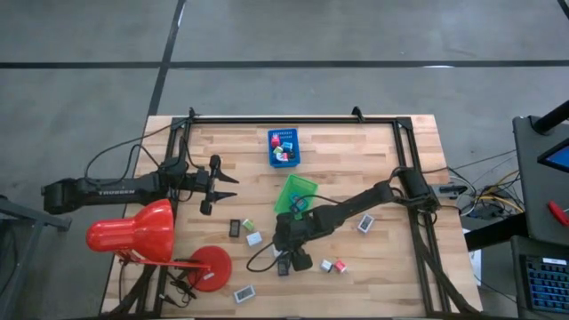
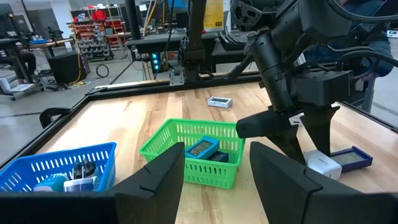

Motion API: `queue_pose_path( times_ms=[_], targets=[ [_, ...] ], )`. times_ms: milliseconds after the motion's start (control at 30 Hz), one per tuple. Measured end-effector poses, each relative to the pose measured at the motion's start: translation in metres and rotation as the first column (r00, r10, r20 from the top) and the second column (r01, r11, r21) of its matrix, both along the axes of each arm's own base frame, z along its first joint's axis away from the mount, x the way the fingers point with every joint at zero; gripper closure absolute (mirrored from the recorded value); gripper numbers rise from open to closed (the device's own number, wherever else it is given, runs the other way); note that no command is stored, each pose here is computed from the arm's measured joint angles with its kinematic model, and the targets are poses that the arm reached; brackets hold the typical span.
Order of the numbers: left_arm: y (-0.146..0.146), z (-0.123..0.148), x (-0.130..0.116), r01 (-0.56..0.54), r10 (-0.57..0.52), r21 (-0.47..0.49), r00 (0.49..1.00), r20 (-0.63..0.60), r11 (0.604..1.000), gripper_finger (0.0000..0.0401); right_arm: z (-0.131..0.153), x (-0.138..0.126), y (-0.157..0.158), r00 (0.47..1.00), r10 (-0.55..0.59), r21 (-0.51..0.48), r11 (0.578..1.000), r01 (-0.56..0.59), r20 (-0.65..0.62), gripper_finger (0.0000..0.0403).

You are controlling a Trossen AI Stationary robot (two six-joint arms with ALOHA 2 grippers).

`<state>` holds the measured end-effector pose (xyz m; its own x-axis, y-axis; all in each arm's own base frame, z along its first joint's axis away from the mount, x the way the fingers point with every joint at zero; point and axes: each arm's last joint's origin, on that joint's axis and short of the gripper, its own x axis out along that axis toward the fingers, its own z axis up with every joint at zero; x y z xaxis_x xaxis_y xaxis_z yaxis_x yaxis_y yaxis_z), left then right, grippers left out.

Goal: Pick & Place Office items
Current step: Put the right big white charger adapter into the blue bin

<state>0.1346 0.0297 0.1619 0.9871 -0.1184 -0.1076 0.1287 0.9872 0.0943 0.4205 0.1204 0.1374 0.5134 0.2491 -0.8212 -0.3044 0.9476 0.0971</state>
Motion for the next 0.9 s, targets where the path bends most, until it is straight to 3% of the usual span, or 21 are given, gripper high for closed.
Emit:
queue_pose_path(
  times_ms=[267, 567, 900],
  targets=[
    [0.0, 0.0, 0.0, -0.003, 0.003, -0.002, 1.0, 0.0, 1.0, 0.0217, 0.001, 0.001, 0.0, 1.0, 0.0, 0.004, 1.0, 0.0, 0.016, 0.0182],
    [0.0, 0.0, 0.0, -0.009, 0.009, -0.001, 1.0, 0.0, 1.0, 0.0217, 0.003, 0.002, 0.001, 0.999, 0.038, 0.001, 0.999, -0.038, 0.037, 0.0245],
    [0.001, 0.0, 0.0, -0.026, 0.026, 0.001, 1.0, 0.0, 1.0, 0.0217, 0.005, 0.007, -0.013, 0.997, -0.017, -0.084, 0.996, 0.023, 0.069, 0.0232]
  ],
)
